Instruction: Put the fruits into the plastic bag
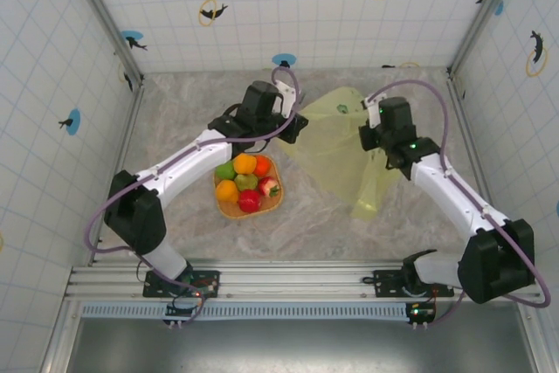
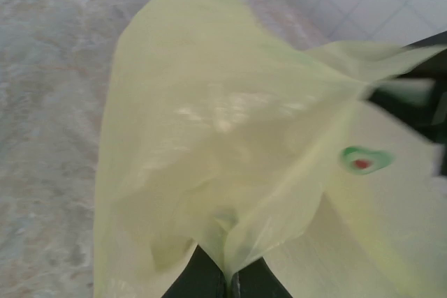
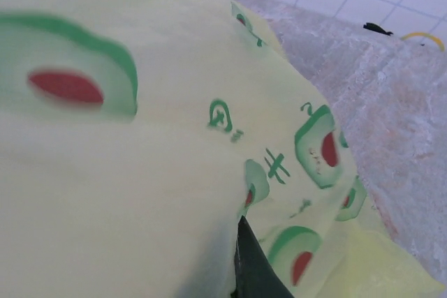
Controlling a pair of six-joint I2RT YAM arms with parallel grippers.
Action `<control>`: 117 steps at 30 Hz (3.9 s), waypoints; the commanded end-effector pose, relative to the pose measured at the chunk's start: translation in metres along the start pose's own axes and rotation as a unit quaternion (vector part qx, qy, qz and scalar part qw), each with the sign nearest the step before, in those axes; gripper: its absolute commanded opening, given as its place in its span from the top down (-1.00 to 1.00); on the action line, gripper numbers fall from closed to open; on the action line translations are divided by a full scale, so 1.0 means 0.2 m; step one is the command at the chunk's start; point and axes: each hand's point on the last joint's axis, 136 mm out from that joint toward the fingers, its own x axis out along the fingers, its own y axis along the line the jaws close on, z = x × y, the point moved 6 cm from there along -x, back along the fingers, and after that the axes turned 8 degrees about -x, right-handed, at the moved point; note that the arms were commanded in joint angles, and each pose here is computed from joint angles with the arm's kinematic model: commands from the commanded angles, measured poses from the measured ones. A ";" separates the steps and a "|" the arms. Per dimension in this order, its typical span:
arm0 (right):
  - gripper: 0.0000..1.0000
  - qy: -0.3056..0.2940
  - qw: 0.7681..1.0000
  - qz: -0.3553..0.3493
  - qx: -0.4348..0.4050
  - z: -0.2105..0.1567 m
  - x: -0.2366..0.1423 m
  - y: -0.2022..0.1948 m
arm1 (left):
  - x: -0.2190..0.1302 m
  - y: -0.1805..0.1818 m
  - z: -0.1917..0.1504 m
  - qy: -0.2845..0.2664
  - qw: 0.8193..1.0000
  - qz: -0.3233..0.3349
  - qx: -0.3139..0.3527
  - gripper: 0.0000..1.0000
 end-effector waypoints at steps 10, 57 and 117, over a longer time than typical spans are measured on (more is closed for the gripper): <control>1.00 0.081 0.967 0.138 0.200 -0.05 0.03 0.02 | 0.02 0.13 0.02 -0.009 0.994 0.101 0.047 -0.06; 1.00 0.125 0.930 0.163 0.305 -0.17 0.19 0.08 | -0.40 0.57 -0.48 0.169 0.955 0.229 -0.079 -0.89; 1.00 0.104 0.929 0.157 0.317 -0.23 0.16 0.10 | -0.39 0.38 -0.34 0.064 0.983 0.171 -0.029 0.10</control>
